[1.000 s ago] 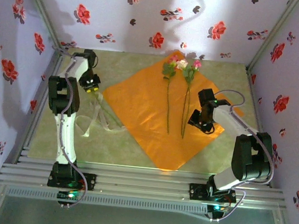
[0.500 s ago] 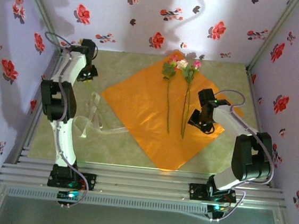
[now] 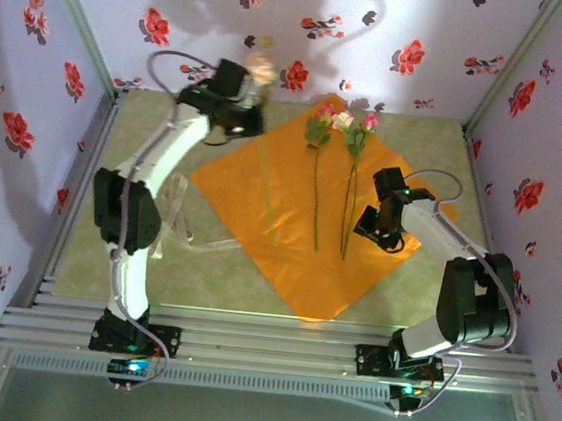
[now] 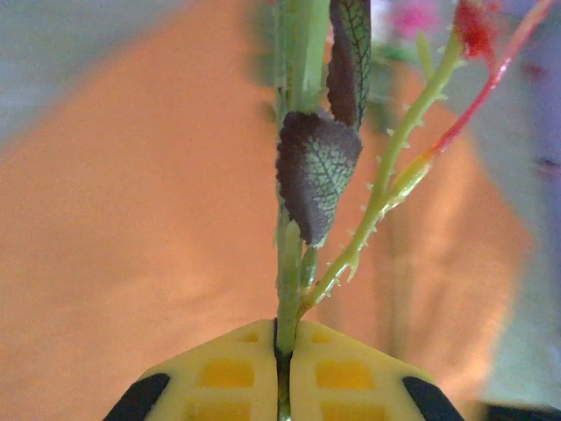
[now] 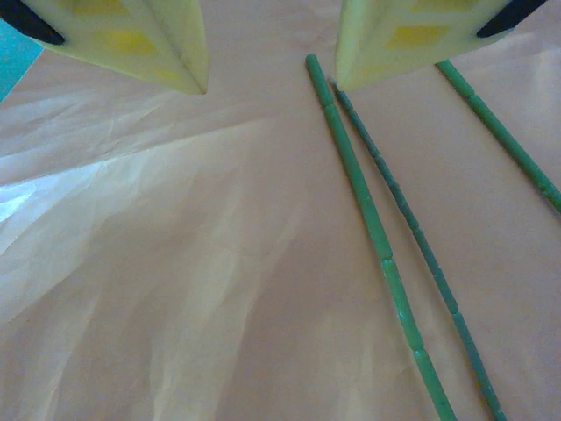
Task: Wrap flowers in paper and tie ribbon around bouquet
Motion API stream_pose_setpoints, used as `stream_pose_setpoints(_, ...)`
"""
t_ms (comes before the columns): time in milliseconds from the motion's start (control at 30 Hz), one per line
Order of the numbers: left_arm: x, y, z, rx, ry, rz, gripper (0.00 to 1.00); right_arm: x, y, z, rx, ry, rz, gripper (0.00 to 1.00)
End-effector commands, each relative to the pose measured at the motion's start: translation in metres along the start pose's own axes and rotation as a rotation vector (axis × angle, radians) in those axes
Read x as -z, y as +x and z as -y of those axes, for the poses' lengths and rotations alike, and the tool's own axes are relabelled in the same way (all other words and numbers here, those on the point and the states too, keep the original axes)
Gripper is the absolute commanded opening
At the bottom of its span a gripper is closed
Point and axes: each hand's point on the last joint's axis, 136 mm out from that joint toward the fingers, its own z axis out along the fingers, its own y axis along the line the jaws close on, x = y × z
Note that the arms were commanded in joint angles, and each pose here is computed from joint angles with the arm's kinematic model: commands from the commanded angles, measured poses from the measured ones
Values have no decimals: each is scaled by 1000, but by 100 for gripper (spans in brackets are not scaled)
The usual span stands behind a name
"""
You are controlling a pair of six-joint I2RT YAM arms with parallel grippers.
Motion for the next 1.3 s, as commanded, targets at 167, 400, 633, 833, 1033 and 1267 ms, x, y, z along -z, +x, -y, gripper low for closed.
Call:
stream_pose_setpoints(167, -109, 15, 106, -61, 386, -46, 0, 10, 7, 3, -15, -21, 12, 43)
stream_pose_setpoints(400, -172, 17, 83, -25, 341, -25, 0, 14, 10, 6, -17, -22, 16, 43)
stream_pose_setpoints(633, -198, 37, 45, -57, 201, -76, 29, 12, 15, 8, -16, -26, 1, 45)
stream_pose_setpoints(833, -152, 22, 54, -80, 89, -37, 66, 9, 15, 7, -7, -29, -3, 46)
stream_pose_setpoints(1033, -81, 54, 36, 118, -60, -110, 66, 2, 12, -3, 28, -52, -31, 46)
stream_pose_setpoints(1267, -17, 180, -8, 524, -99, -318, 64, -12, 20, -24, 92, -56, -71, 46)
